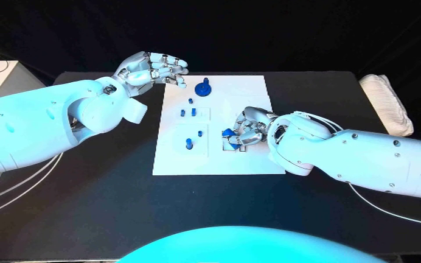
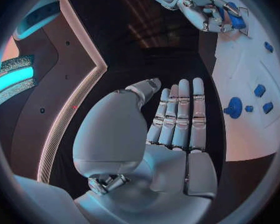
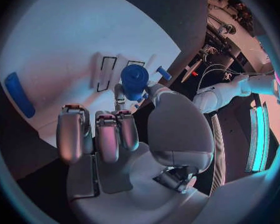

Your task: Assemble the parts on the task board

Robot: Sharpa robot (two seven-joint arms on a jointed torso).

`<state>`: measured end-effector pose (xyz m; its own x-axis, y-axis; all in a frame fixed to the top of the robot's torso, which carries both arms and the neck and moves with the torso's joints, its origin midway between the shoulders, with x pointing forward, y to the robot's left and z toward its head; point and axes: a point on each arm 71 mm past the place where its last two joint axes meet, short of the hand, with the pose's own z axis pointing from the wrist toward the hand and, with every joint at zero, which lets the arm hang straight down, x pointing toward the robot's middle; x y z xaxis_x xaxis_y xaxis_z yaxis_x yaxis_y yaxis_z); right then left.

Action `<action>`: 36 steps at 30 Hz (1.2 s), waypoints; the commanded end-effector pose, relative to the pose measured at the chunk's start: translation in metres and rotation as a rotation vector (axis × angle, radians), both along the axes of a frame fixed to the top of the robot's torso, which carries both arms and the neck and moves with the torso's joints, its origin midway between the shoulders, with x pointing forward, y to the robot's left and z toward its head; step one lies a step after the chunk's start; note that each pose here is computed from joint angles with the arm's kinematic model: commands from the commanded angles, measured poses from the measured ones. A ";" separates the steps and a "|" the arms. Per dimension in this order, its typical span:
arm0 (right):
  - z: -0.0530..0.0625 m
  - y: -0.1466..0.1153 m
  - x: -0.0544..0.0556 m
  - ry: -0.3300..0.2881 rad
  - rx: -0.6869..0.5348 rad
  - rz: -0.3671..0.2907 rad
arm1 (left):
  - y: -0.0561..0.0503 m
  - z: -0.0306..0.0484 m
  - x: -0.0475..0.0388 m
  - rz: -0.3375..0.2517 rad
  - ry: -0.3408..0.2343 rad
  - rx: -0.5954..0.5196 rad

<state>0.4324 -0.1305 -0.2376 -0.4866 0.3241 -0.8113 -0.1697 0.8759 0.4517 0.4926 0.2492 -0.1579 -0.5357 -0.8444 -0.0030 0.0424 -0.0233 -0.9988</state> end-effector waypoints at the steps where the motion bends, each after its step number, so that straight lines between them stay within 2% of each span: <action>1: -0.002 -0.002 0.001 -0.026 -0.046 0.012 | -0.001 0.0011 -0.0008 -0.013 -0.004 -0.013; 36: 0.001 -0.002 0.001 -0.073 -0.087 0.045 | 0.000 0.0007 -0.0005 -0.012 0.000 -0.010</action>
<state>0.4335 -0.1325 -0.2371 -0.4461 0.2495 -0.8595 -0.2255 0.8980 0.3777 0.4927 0.2508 -0.1579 -0.5328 -0.8462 -0.0039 0.0419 -0.0218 -0.9989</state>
